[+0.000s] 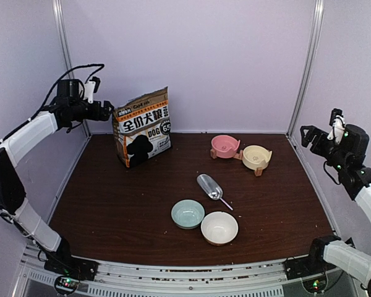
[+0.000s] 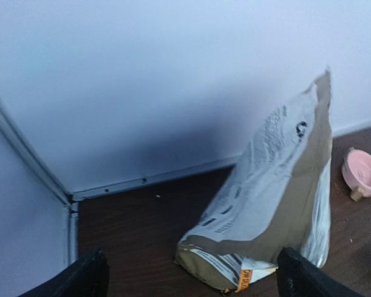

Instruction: Serve the pet food

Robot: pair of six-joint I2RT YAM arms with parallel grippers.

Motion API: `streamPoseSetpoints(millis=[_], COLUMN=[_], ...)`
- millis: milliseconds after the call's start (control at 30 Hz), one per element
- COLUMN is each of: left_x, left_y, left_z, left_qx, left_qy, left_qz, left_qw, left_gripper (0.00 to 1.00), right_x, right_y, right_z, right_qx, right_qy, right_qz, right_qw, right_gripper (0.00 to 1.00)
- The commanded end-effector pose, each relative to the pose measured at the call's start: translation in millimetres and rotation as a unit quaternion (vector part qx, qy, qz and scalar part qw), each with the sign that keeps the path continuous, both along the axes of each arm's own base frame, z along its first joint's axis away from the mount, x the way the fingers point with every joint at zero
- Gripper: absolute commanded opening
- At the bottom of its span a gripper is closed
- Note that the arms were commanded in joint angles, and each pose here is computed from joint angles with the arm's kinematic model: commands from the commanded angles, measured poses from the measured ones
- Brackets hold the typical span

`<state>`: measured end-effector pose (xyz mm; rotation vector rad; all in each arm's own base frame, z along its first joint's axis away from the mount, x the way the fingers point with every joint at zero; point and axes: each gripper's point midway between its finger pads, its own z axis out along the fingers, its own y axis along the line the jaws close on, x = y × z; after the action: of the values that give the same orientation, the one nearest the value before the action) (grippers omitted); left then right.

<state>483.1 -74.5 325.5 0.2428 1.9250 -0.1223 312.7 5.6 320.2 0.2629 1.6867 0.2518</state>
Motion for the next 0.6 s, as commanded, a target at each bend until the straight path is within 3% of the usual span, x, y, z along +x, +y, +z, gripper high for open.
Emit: streamPoseSetpoints(millis=[0, 167, 367, 467, 567], left_x=[-3, 23, 13, 21, 24], left_y=[-56, -68, -94, -96, -99], left_z=[-20, -34, -23, -23, -19], left_qx=[0.027, 0.072, 0.073, 0.085, 0.086], left_qy=[0.031, 0.043, 0.004, -0.004, -0.002], left_qz=[-0.147, -0.153, -0.172, -0.159, -0.153], left_qw=[0.988, 0.985, 0.982, 0.984, 0.984], left_gripper=[0.98, 0.98, 0.97, 0.72, 0.28], right_x=[0, -2, -6, -7, -8], right_y=[20, 35, 44, 41, 41], right_z=[14, 13, 10, 3, 1], right_qx=[0.014, 0.004, 0.012, 0.001, -0.006], right_qy=[-0.022, -0.044, -0.046, -0.039, -0.029], right_qz=[0.057, 0.101, 0.127, 0.121, 0.12], right_qw=[0.998, 0.994, 0.991, 0.992, 0.992], right_gripper=[1.0, 1.0, 1.0, 1.0, 1.0])
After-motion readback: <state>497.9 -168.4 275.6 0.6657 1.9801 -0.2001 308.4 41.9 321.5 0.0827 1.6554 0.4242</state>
